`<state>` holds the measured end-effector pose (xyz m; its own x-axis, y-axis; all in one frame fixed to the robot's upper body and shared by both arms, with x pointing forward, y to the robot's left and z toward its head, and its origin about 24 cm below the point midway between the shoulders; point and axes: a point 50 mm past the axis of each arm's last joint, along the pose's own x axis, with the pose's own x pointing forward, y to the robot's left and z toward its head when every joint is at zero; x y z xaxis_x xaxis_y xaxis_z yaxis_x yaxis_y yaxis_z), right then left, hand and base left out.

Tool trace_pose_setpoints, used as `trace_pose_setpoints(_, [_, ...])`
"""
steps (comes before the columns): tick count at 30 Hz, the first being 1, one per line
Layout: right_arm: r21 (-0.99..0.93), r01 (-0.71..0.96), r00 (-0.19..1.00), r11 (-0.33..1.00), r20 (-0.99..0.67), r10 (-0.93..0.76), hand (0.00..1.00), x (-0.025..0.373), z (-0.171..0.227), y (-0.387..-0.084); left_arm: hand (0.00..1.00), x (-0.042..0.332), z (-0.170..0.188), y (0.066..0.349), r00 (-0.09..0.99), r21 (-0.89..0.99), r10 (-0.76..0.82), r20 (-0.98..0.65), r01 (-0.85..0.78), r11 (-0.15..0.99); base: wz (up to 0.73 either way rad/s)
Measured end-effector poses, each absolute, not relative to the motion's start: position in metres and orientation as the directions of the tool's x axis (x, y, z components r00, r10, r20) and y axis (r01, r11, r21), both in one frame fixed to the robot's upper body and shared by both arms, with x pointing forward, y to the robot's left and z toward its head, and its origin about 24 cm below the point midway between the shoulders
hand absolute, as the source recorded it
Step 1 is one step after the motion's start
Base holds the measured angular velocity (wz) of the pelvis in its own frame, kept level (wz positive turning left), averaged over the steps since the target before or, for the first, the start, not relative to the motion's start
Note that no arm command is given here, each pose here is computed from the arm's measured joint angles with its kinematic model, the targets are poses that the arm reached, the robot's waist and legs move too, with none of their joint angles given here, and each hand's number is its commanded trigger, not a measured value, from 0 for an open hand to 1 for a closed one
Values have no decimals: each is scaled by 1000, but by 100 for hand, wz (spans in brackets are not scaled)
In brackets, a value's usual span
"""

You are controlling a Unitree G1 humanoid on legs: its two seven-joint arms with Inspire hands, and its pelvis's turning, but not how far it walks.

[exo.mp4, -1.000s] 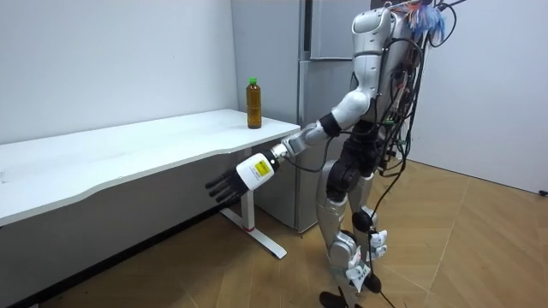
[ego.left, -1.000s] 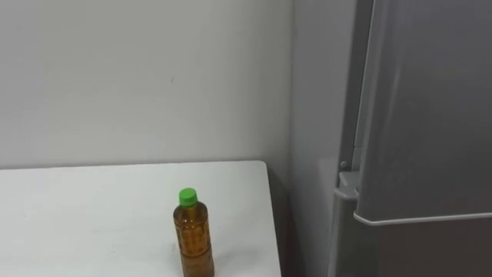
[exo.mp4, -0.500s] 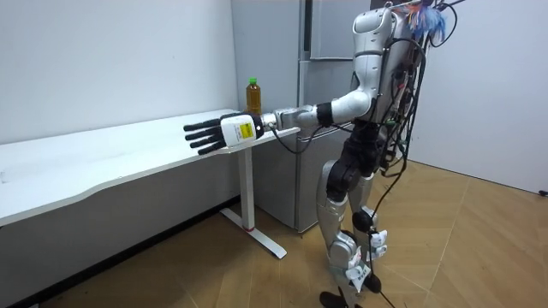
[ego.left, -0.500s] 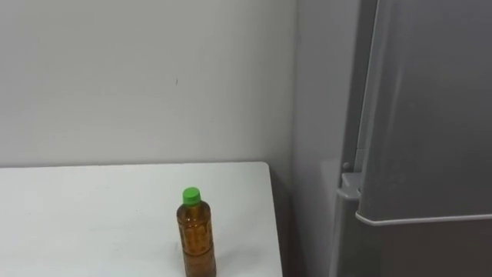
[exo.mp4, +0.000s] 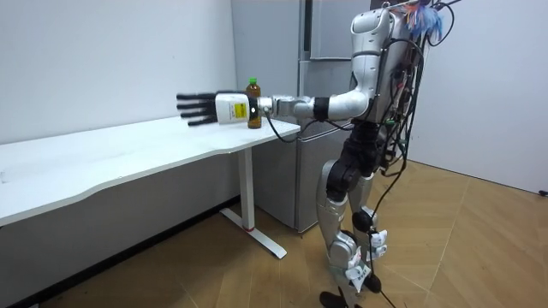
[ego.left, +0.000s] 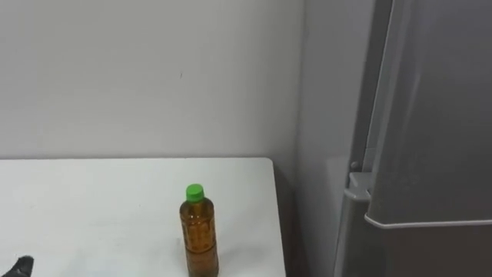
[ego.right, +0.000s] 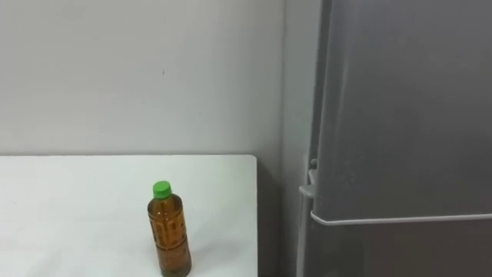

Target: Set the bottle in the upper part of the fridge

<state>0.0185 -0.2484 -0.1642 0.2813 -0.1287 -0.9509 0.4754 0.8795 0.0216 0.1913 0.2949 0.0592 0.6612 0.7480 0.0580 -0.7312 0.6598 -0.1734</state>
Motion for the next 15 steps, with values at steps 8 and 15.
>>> trace_pose_setpoints(8, [44, 464, 292, 885, -950, -106, 0, 29, -165, -246, 0, 203, 101, 277, 728, -228, 650, 218, -610, 759, 0])
trace_pose_setpoints(15, [62, 468, 293, 882, -952, -88, 0, 32, -166, -244, 0, 216, 116, 252, 825, -228, 486, 290, -434, 872, 0])
